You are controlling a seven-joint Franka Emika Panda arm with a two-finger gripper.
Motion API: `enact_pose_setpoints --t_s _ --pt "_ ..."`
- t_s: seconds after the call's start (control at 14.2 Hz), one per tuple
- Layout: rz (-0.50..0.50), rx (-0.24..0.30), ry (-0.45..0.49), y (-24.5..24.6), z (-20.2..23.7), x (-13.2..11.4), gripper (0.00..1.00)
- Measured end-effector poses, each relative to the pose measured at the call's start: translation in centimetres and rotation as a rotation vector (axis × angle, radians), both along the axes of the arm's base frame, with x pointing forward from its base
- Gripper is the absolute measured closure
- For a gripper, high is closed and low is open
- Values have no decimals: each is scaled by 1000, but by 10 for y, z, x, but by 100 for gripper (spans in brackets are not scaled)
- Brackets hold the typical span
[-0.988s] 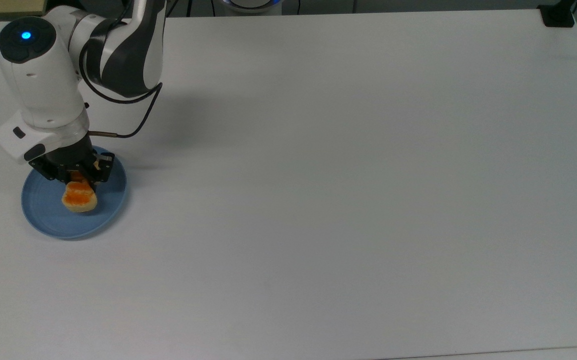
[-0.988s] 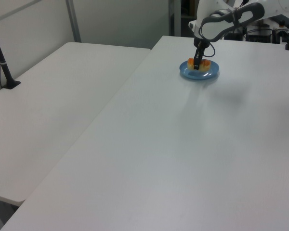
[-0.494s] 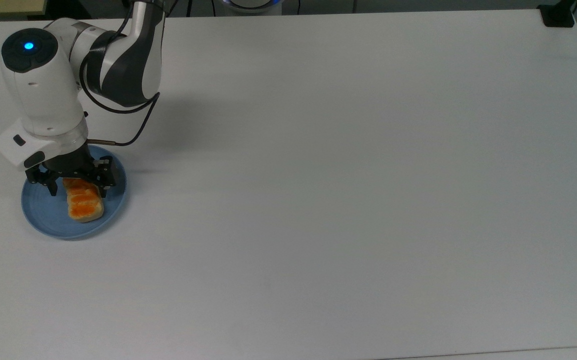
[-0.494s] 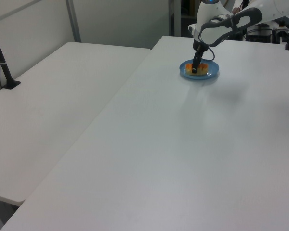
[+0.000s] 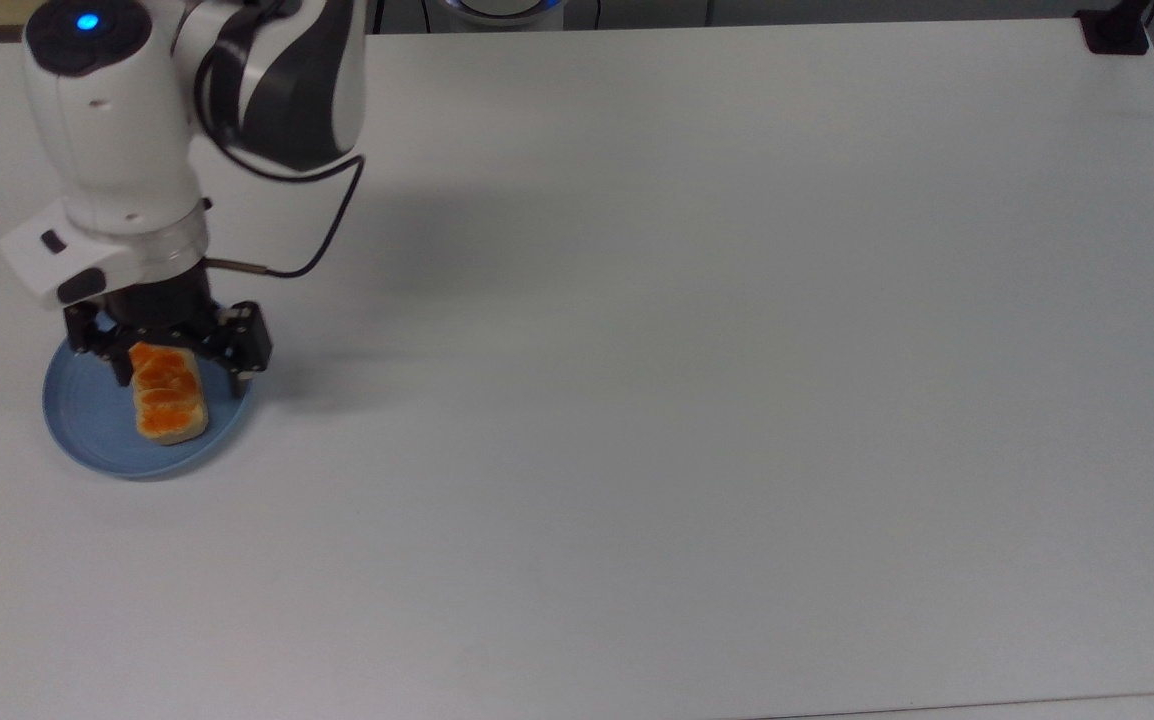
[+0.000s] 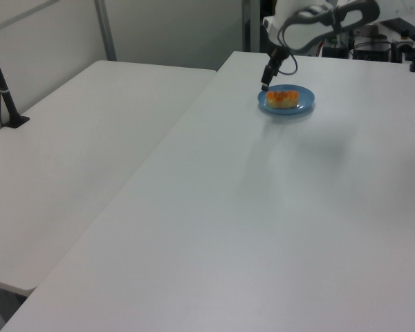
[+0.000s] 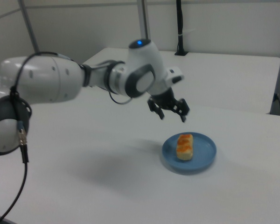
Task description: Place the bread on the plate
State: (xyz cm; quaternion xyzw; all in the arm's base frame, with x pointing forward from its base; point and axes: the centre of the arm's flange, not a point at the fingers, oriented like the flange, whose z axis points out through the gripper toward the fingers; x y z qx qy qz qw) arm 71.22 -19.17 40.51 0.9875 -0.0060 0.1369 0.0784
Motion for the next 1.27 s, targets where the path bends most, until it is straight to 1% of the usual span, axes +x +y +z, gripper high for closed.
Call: enact_pose_setpoints --t_s 0.14,0.21,0.28,0.42,0.56,0.71,0.85,1.27 --pt "-11 30 42 43 48 -9 0" --pt "-24 48 74 70 83 -23 0" --pt "-30 57 102 82 100 -32 0" --pt "-17 77 203 123 154 -70 0" --pt "1 85 259 151 188 -101 0" --pt "22 85 264 166 201 -118 0" --pt "27 87 273 170 199 -126 0" --pt "7 90 270 159 203 -133 0"
